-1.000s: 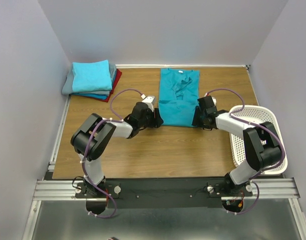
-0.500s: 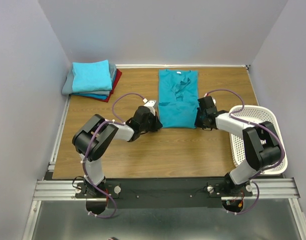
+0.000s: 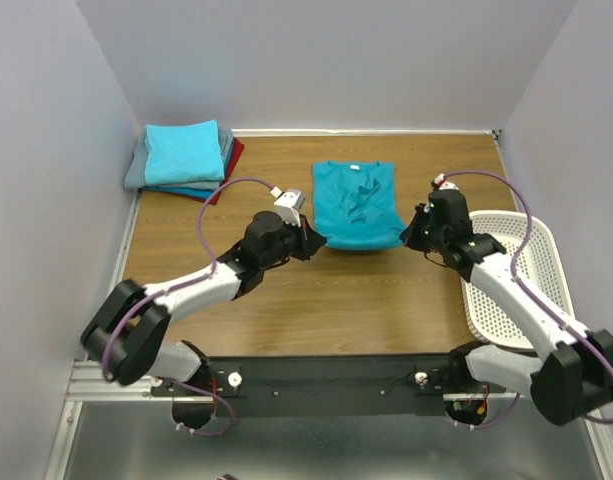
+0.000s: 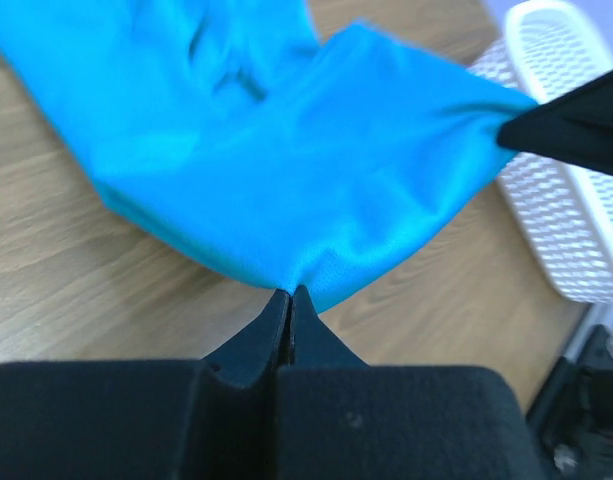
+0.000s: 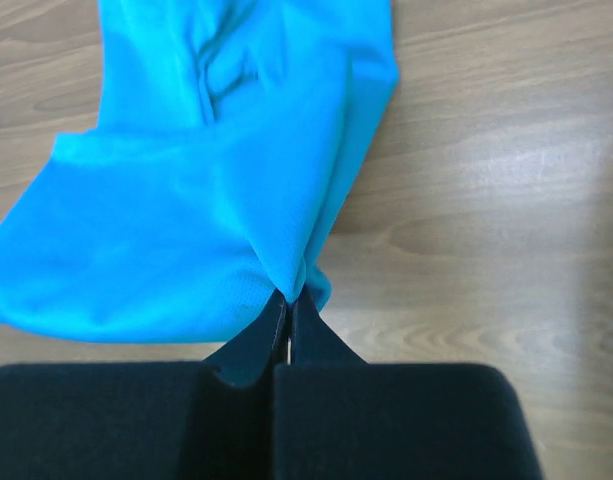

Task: Fold and stack the t-shirts
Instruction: Fold the tshirt, then neatly place the folded tshirt to the corner

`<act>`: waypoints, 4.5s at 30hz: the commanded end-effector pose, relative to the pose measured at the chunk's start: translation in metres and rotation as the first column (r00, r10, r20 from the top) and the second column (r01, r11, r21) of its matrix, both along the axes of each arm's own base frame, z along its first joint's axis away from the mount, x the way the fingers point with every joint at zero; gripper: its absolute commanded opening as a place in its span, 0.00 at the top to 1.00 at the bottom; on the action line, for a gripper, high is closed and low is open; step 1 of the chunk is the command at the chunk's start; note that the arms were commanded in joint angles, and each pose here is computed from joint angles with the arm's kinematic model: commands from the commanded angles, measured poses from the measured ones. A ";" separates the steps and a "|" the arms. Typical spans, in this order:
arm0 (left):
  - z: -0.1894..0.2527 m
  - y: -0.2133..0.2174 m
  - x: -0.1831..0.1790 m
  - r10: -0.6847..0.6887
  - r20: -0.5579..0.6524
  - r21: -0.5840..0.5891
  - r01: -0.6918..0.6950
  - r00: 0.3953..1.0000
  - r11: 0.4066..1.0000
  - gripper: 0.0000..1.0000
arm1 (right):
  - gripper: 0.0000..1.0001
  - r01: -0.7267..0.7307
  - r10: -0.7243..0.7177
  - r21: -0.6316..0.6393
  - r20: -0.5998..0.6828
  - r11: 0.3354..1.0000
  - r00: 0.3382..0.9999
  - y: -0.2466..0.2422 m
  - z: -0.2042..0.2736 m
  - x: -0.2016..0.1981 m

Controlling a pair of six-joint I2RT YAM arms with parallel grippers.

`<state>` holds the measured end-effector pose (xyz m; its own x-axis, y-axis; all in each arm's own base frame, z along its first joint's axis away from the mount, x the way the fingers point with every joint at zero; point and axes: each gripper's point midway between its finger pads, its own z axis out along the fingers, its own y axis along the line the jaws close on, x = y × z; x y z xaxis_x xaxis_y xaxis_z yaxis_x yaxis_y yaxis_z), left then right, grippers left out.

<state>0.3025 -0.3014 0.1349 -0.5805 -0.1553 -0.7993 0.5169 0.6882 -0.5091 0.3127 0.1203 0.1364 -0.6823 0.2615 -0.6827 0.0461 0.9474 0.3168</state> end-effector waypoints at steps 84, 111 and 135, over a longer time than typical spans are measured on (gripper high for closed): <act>-0.082 0.044 0.077 0.034 -0.166 -0.194 -0.067 0.986 0.979 0.02 | 0.05 -0.367 0.367 0.044 -0.006 0.929 0.930 0.105 -0.063 0.118; -0.119 -0.007 0.094 0.097 -0.304 -0.102 -0.134 0.948 0.986 0.13 | 0.06 -0.367 0.380 0.128 -0.099 0.921 0.920 0.111 -0.121 0.098; -0.032 0.097 0.162 0.188 0.095 0.538 -0.210 0.977 0.816 1.00 | 0.04 -0.353 0.347 0.080 0.074 0.932 0.935 0.082 -0.036 0.054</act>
<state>0.4551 -0.2616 0.0761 -0.6157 -0.0382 -0.7871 0.3590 0.8755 -0.3233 0.3733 0.2093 0.0912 -0.7133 0.0656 -0.6978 -0.3190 0.8561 0.4066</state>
